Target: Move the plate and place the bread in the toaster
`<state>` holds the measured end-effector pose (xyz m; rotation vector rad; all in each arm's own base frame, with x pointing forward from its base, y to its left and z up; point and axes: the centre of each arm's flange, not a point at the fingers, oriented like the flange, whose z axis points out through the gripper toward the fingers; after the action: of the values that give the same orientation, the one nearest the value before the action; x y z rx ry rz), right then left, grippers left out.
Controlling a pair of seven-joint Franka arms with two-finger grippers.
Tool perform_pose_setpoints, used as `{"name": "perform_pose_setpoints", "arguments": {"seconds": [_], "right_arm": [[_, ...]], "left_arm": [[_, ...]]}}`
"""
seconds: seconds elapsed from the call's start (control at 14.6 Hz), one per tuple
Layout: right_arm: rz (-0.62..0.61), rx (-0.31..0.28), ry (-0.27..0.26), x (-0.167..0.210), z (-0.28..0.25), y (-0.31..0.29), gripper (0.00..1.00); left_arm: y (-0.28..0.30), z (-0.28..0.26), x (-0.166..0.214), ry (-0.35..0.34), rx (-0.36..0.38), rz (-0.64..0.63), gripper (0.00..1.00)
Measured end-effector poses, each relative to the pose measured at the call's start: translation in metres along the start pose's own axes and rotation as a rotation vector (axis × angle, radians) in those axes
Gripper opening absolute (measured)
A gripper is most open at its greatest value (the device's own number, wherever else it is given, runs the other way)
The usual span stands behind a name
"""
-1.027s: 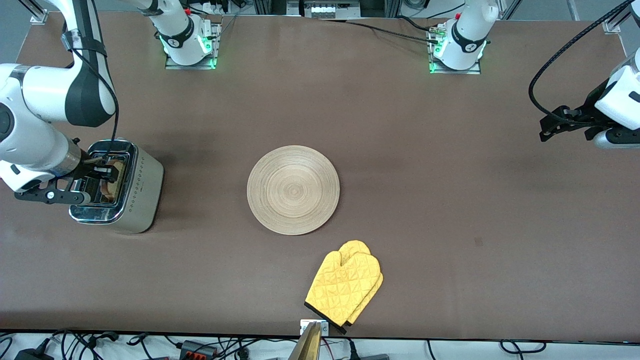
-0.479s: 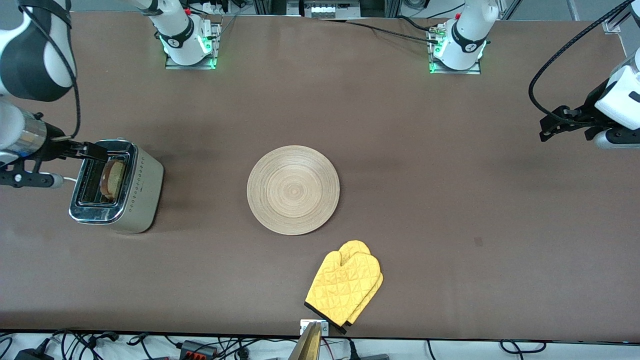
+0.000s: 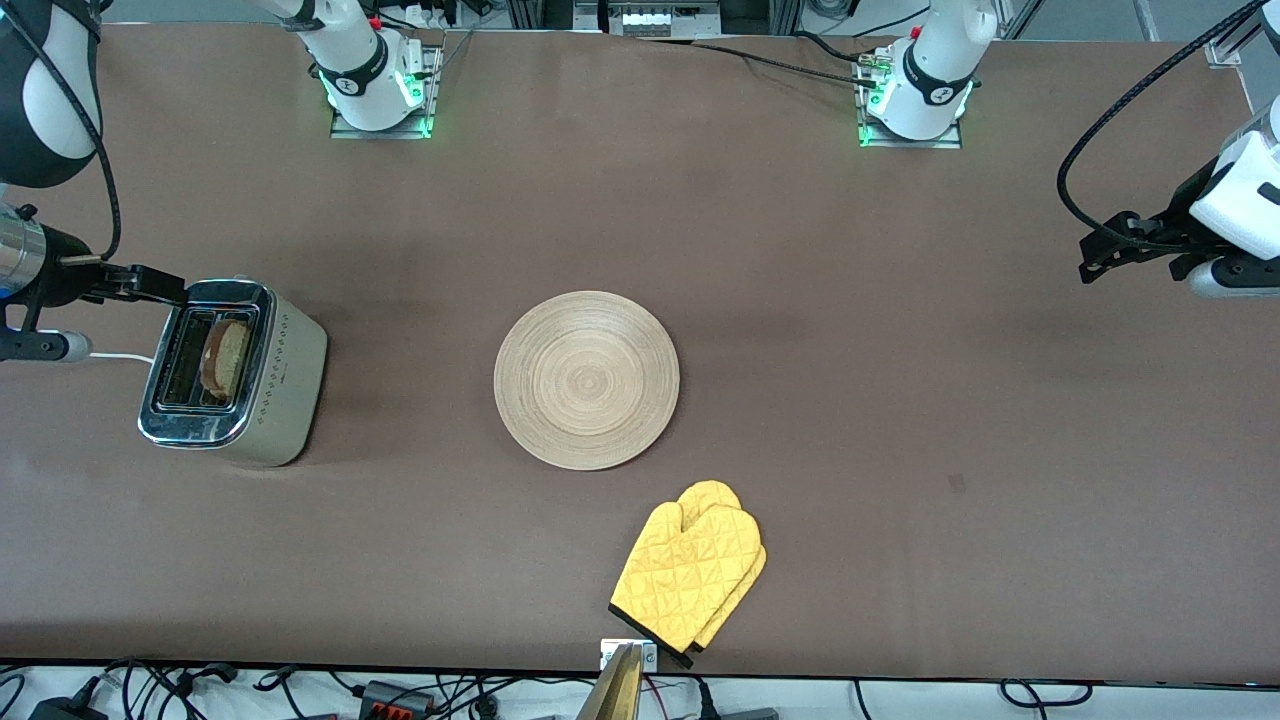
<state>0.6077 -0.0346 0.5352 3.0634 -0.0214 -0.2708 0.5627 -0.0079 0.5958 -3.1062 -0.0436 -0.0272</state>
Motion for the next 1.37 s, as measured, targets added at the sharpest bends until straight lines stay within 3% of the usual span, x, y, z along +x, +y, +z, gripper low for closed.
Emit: {"name": "perform_pose_setpoints", "arguments": {"seconds": [0.62, 0.82, 1.37], "right_arm": [[-0.061, 0.015, -0.031, -0.010, -0.018, 0.012, 1.00], [-0.063, 0.067, -0.042, -0.010, -0.013, 0.038, 1.00], [0.020, 0.079, 0.065, -0.047, -0.051, 0.021, 1.00]], "left_arm": [[0.000, 0.000, 0.000, 0.000, 0.000, 0.000, 1.00], [0.000, 0.000, 0.000, 0.000, 0.000, 0.000, 1.00], [0.000, 0.000, 0.000, 0.000, 0.000, 0.000, 1.00]]}}
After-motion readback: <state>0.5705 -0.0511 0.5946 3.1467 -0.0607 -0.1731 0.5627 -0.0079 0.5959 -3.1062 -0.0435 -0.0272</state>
